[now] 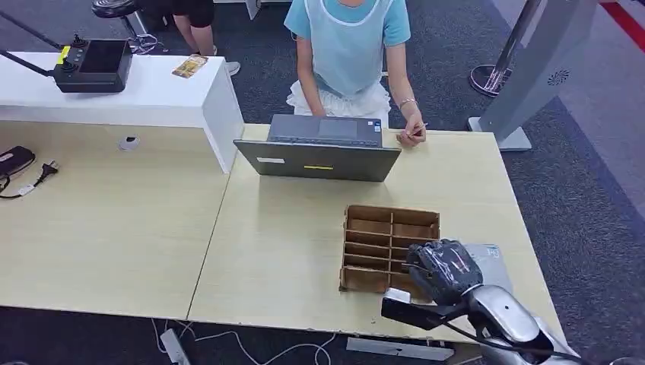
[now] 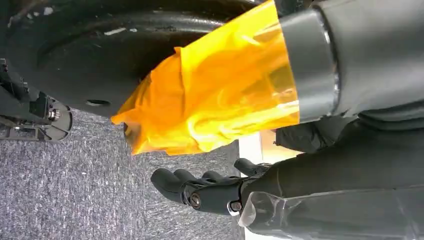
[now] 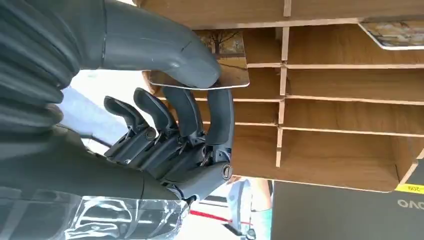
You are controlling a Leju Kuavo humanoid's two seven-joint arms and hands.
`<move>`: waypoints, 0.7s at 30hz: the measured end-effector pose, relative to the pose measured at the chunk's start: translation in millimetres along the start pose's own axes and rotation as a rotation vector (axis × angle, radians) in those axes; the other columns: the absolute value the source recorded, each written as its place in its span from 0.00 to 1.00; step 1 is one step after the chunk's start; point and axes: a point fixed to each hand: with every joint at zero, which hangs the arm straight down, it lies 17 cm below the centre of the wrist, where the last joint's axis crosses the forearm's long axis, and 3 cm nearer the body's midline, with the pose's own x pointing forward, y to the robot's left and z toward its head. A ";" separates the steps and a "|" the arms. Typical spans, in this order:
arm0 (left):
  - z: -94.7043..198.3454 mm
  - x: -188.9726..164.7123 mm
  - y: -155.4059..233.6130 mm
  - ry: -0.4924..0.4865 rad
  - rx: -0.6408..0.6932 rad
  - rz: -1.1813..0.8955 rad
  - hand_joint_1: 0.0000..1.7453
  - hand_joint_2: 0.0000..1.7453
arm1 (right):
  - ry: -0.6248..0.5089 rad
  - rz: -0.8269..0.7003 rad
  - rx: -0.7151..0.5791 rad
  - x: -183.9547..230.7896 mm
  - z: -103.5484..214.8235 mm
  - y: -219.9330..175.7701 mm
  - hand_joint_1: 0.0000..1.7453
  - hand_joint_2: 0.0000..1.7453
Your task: Pass the card to the sensor for recognition and then transmit it.
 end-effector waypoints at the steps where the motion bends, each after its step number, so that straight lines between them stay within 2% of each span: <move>1: 0.0 0.0 0.1 0.000 0.000 0.000 0.00 0.00 | 0.001 -0.004 -0.004 0.0 -0.1 -0.7 1.00 1.00; 21: -0.5 1.2 1.8 -0.007 0.003 0.001 0.00 0.00 | -0.037 -0.140 -0.069 -2.6 0.8 -32.2 1.00 1.00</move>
